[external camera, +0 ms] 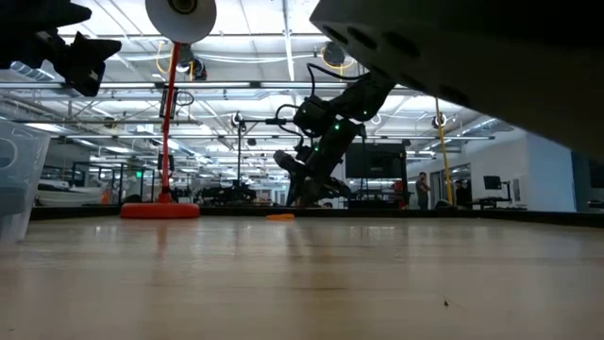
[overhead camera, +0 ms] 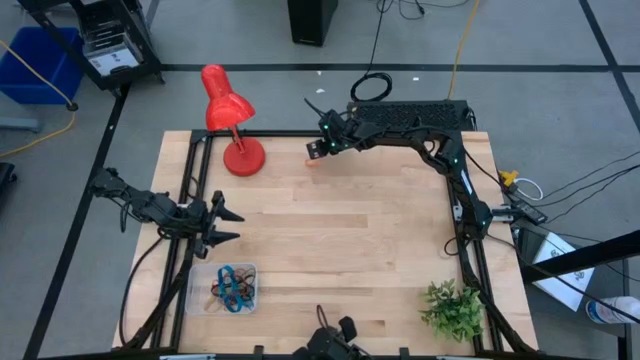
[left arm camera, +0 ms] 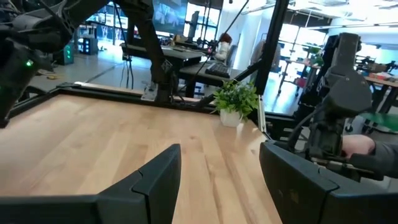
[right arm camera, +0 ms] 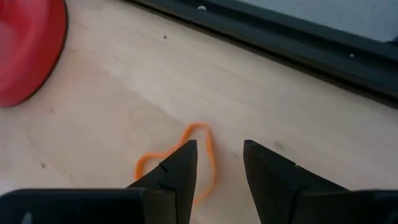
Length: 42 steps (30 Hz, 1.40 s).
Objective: Pick and place rubber bands into bin
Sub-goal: Put the orange rubber band into the transparent bin
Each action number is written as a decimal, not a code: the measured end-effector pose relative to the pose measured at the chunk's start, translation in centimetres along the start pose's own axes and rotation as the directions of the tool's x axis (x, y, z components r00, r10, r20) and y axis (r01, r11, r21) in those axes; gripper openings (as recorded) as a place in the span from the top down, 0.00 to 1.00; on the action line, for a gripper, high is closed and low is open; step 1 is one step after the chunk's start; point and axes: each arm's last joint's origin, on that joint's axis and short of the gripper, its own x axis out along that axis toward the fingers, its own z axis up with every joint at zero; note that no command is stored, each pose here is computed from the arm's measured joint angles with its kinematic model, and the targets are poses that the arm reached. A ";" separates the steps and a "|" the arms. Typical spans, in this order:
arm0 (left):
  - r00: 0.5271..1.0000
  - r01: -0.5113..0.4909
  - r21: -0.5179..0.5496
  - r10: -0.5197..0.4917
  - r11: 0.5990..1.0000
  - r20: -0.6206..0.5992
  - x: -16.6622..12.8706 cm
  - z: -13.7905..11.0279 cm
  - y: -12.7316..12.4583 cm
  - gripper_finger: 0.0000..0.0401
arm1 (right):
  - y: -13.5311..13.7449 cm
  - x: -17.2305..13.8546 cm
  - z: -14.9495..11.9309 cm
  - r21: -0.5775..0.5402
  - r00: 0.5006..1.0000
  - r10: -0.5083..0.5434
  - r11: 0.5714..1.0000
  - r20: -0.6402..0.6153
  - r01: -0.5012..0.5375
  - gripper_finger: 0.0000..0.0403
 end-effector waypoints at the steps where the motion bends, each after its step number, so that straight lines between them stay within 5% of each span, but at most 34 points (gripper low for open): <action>1: 1.000 0.000 0.000 0.000 1.000 0.000 0.0 0.0 0.0 0.44 | 0.0 0.0 0.0 -0.009 1.000 0.002 1.000 0.000 -0.002 0.69; 10: 1.000 -0.001 -0.072 0.001 0.997 -0.009 0.0 -0.1 0.0 0.44 | 0.0 0.0 0.0 -0.009 1.000 0.005 1.000 0.001 -0.005 0.69; 15: 1.000 -0.001 -0.073 0.001 0.997 -0.009 0.0 -0.1 0.0 0.44 | -0.3 0.0 0.5 0.063 1.000 0.024 0.998 0.014 -0.025 0.69; 42: 1.000 -0.003 -0.068 0.002 0.998 -0.016 0.0 -0.2 0.0 0.44 | 1.2 0.1 1.7 0.032 0.973 0.152 0.987 0.173 -0.160 0.70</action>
